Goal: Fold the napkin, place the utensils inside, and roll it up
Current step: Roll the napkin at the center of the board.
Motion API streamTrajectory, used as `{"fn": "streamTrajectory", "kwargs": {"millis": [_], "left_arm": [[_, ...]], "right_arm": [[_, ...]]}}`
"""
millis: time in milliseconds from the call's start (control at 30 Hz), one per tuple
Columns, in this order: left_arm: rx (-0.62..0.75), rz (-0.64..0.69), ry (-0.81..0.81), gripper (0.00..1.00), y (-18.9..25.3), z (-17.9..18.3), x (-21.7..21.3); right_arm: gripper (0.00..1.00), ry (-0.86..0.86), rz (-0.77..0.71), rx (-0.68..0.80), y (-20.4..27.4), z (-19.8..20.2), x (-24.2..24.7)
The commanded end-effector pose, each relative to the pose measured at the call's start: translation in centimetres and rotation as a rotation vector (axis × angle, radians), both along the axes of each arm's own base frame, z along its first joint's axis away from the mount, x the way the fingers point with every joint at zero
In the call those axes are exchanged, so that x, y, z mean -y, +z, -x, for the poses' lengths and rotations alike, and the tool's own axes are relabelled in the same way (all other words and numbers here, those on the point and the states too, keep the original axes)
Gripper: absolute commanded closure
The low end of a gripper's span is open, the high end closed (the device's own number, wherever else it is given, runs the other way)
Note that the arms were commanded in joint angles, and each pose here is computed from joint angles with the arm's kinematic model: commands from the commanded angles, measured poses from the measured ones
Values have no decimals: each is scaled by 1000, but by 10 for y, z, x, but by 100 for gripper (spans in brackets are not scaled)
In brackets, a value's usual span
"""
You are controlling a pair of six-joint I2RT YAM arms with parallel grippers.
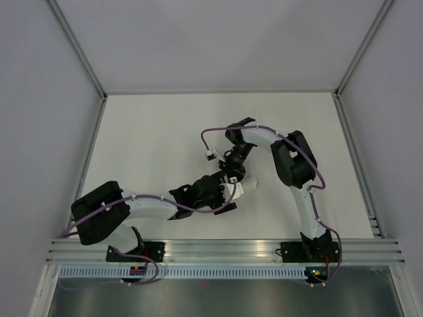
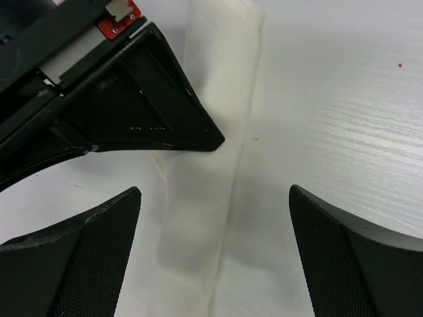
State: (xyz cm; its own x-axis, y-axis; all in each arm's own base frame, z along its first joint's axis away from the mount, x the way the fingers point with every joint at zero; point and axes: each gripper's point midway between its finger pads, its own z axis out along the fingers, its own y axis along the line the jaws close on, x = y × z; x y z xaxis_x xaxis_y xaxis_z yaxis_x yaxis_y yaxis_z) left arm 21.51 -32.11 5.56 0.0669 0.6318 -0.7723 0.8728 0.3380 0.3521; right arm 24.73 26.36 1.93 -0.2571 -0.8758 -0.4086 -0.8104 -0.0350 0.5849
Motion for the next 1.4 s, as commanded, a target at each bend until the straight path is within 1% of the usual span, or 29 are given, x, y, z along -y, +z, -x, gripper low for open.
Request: {"fn": "streamTrajectory", "kwargs": {"millis": [0,133,200,300,367,400,467,500,600,633,667,700,733,767,800,833,900,1033,1167,1200,1267,1300,1367], "left_arm": [[10,4,-24,5,3,-4,11],[41,-23,10,9,-4,-13,7],[91,-22,61,11,-1,-23,2],[139,-32,95,14,-1,-32,-2],[161,-50,107,18,-2,-37,-3],[163,-53,102,22,-2,-37,-2],[144,-77,78,26,-9,-34,0],[139,-80,67,35,-8,-34,3],[98,-97,27,47,-15,-27,7],[87,-95,12,61,-15,-25,9],[75,-102,4,68,-18,-23,9],[61,-112,1,80,-19,-22,9],[42,-117,-10,88,-22,-19,10],[27,-122,-13,92,-23,-17,11],[6,-140,-14,98,-26,-16,10],[-18,-136,-28,98,-27,-12,13],[-46,-124,-31,98,-24,-12,16],[-165,-100,-51,98,-27,-4,14],[-222,-97,-47,98,-29,-7,12],[-232,-87,-52,98,-27,-8,15],[-283,-92,-58,98,-33,-4,15],[-293,-86,-56,98,-32,-6,16],[-340,-79,-58,98,-36,-5,15]], "right_arm": [[85,75,104,61,-52,-9,19],[86,68,101,60,-51,-11,19],[86,66,99,60,-51,-12,19],[86,59,96,58,-51,-13,18],[86,57,97,58,-51,-14,19],[86,57,96,58,-51,-14,18],[86,55,96,58,-51,-14,19],[86,53,95,57,-51,-14,19],[85,53,95,59,-51,-15,19],[84,51,96,59,-50,-15,19],[81,52,93,61,-50,-15,18],[78,49,85,68,-49,-17,17],[72,43,82,71,-48,-18,16],[69,40,76,78,-45,-18,16],[66,34,66,92,-44,-22,14],[61,22,59,101,-42,-24,12],[58,-19,38,131,-34,-33,10],[48,-126,-36,164,-9,-52,4],[46,-264,-90,204,25,-77,9],[46,-335,-100,223,30,-92,12],[45,-436,-117,252,44,-109,19],[44,-513,-128,263,51,-126,29],[44,-592,-153,273,66,-141,41]]}}
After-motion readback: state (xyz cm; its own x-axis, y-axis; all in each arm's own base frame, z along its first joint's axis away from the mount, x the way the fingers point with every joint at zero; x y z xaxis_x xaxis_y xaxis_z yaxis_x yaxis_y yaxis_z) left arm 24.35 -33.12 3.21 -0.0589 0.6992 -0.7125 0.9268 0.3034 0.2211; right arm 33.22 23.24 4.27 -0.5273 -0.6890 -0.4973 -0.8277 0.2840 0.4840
